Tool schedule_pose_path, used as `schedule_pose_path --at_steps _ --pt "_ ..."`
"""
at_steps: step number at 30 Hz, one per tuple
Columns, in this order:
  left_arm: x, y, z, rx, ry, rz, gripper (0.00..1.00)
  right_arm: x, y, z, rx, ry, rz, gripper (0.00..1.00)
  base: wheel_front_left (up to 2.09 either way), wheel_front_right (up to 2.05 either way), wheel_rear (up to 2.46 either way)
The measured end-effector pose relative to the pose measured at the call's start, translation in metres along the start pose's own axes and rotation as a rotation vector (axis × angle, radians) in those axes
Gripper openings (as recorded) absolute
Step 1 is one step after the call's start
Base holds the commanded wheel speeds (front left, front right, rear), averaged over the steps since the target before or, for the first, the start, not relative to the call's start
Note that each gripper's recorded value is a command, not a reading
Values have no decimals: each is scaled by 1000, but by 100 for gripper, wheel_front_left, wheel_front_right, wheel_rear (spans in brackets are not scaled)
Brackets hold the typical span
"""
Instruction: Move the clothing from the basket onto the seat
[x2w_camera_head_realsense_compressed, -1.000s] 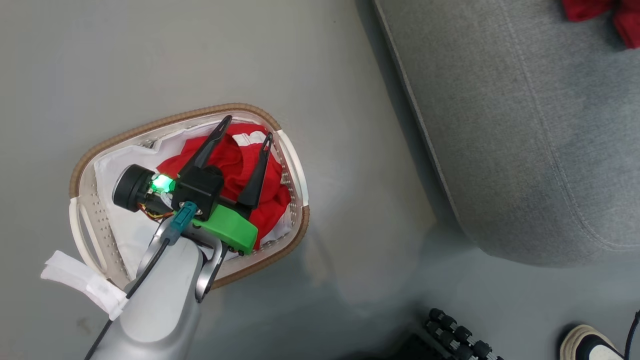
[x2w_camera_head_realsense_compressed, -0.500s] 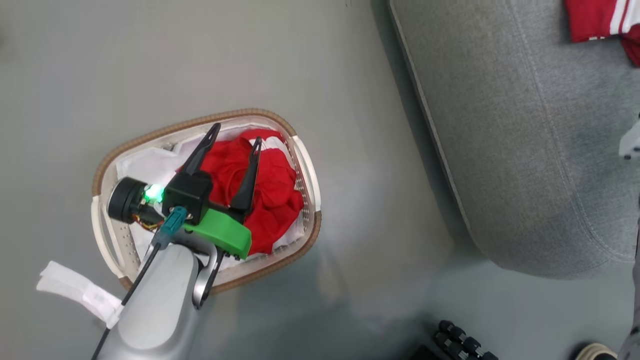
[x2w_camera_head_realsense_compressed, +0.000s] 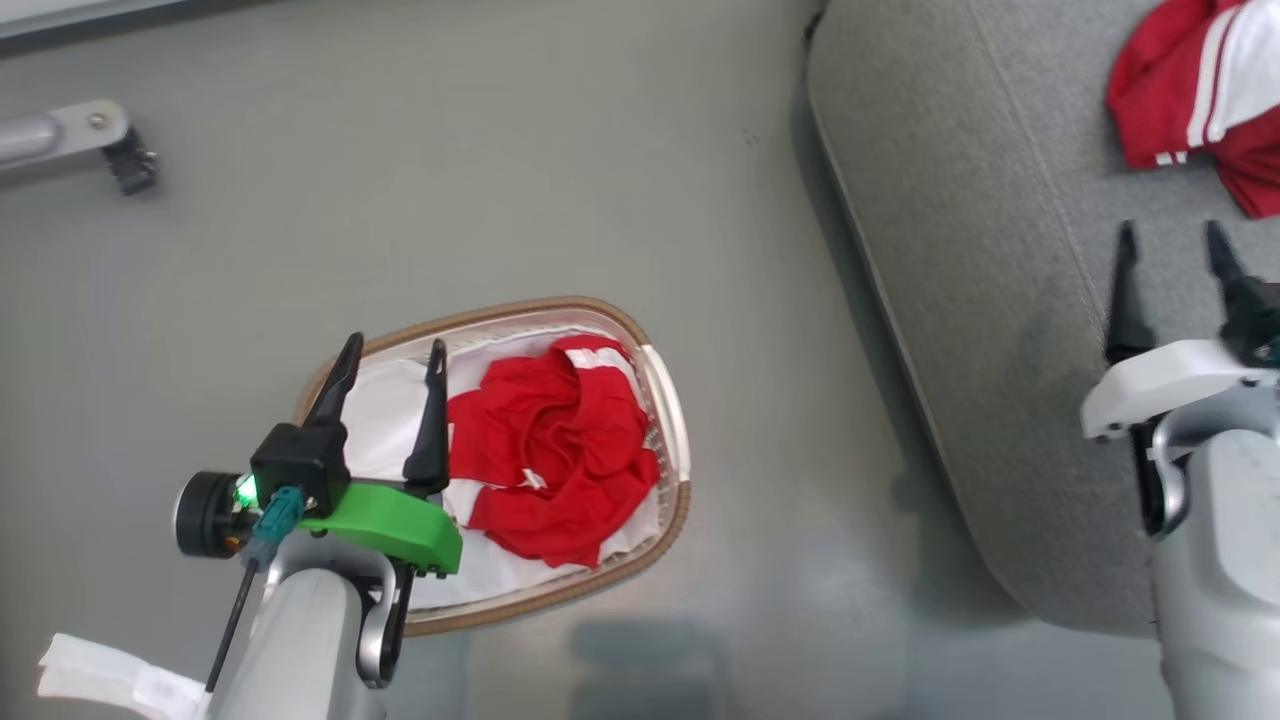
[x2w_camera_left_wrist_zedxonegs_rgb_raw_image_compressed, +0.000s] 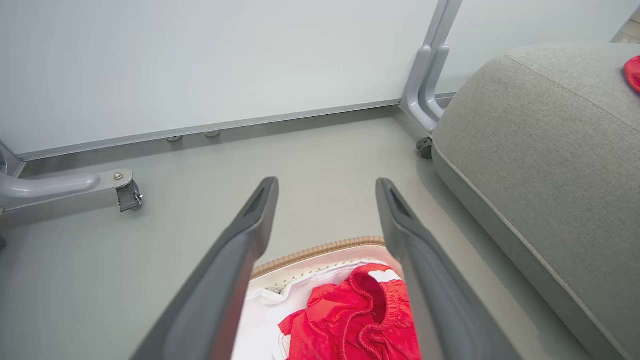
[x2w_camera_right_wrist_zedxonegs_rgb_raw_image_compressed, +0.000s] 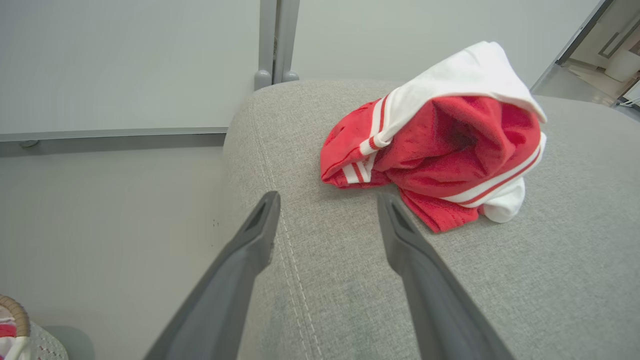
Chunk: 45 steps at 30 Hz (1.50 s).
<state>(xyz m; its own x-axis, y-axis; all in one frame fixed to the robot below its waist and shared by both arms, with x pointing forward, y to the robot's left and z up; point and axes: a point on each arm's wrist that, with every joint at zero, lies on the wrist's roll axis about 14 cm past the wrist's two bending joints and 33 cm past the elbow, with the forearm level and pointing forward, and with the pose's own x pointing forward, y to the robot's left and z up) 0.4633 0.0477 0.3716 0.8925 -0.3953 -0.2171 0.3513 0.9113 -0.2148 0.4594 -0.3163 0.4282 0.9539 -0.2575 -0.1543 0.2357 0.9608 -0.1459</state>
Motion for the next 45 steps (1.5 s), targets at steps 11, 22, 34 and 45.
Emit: schedule_pose_path --at_steps 11,22,34,45 --pt "-55 74 28 8 -58 284 100 -4 117 34 113 -93 280 100 0 0 0" --pt "-116 103 39 -9 -100 440 100 -41 170 45 172 -102 437 100 0 0 0" --pt "-156 90 33 -13 -100 453 100 -86 164 31 204 -58 449 100 0 0 0" --pt "-178 77 32 -17 -120 444 100 -114 159 27 203 -53 457 100 0 0 0"
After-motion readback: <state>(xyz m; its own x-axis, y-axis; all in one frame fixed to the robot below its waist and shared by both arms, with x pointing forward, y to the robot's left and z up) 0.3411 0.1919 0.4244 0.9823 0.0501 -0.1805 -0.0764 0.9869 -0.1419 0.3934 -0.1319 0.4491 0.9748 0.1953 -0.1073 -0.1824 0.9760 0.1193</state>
